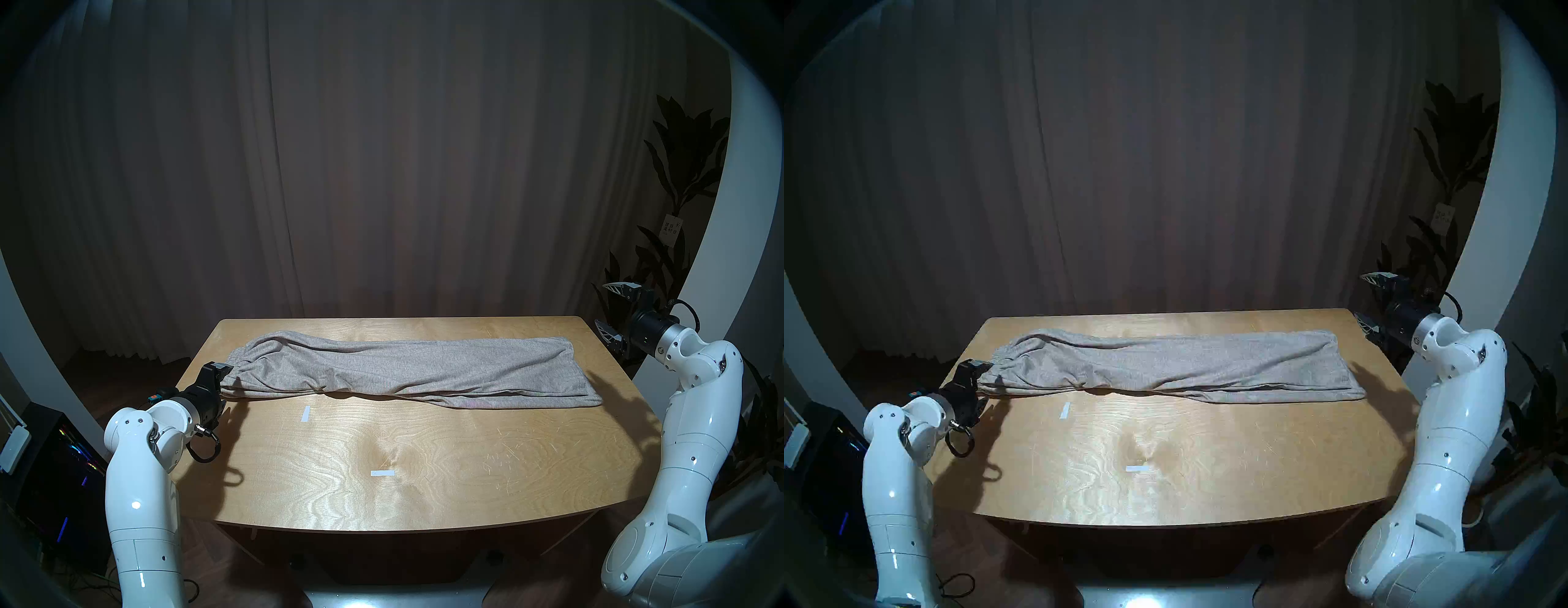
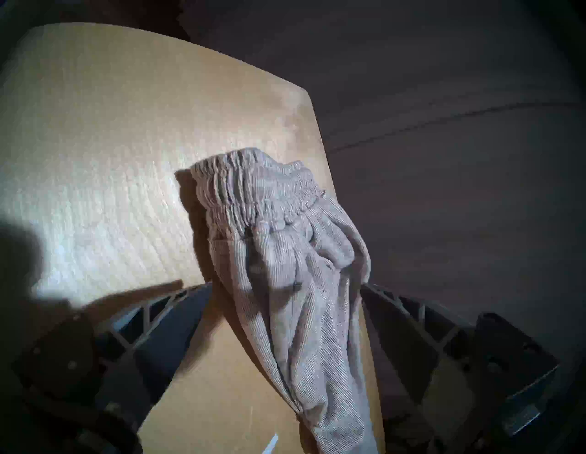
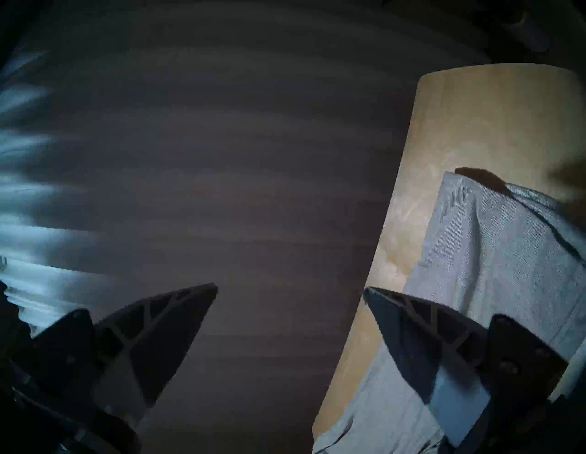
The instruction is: Fold the pants in half lengthwise, then in half again, and set them down flat
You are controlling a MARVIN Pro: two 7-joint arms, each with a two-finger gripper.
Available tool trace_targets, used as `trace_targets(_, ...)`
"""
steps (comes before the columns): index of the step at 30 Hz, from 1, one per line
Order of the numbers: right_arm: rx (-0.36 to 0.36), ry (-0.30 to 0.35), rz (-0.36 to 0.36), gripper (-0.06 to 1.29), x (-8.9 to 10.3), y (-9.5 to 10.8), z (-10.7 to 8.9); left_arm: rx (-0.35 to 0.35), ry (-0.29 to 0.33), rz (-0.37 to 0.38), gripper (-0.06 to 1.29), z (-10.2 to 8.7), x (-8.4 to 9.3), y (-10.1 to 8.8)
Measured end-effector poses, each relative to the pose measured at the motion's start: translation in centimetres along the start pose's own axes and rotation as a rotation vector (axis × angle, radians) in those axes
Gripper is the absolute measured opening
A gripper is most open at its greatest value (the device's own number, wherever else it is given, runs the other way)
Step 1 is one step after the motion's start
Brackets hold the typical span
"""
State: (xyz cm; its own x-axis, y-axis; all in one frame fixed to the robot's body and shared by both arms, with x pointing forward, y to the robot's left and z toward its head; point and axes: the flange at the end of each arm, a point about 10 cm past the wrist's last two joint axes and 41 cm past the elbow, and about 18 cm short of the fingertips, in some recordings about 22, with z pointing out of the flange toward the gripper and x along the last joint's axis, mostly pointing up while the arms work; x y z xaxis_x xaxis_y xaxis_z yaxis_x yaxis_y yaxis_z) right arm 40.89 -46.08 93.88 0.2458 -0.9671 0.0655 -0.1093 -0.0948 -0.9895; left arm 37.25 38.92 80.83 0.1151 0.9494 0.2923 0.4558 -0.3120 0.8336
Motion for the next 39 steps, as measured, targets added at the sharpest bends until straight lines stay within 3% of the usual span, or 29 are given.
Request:
trace_targets(9, 0.049, -0.056, 0.038, 1.24, -1.1, 0.6, -1.7, -0.043, 0.11, -0.002, 1.18, 1.2, 0.4, -1.5)
trace_targets(13, 0.044, -0.085, 0.047, 1.24, -1.4, 0.7, -1.9, -0.056, 0.114, -0.024, 1.18, 1.8, 0.4, -2.8)
trace_targets(22, 0.018, -0.127, 0.053, 1.24, -1.6, 1.0, -2.2, -0.119, 0.132, -0.05, 1.17, 2.8, 1.2, -3.2)
trace_targets(32, 0.011, -0.133, 0.047, 1.24, -1.3, 0.9, -2.7, -0.126, 0.08, 0.005, 1.17, 4.1, 1.5, -2.5)
trace_targets(39, 0.022, -0.124, 0.041, 1.24, -1.0, 0.5, -3.0, -0.066, 0.027, 0.071, 1.17, 5.1, 1.6, -1.4)
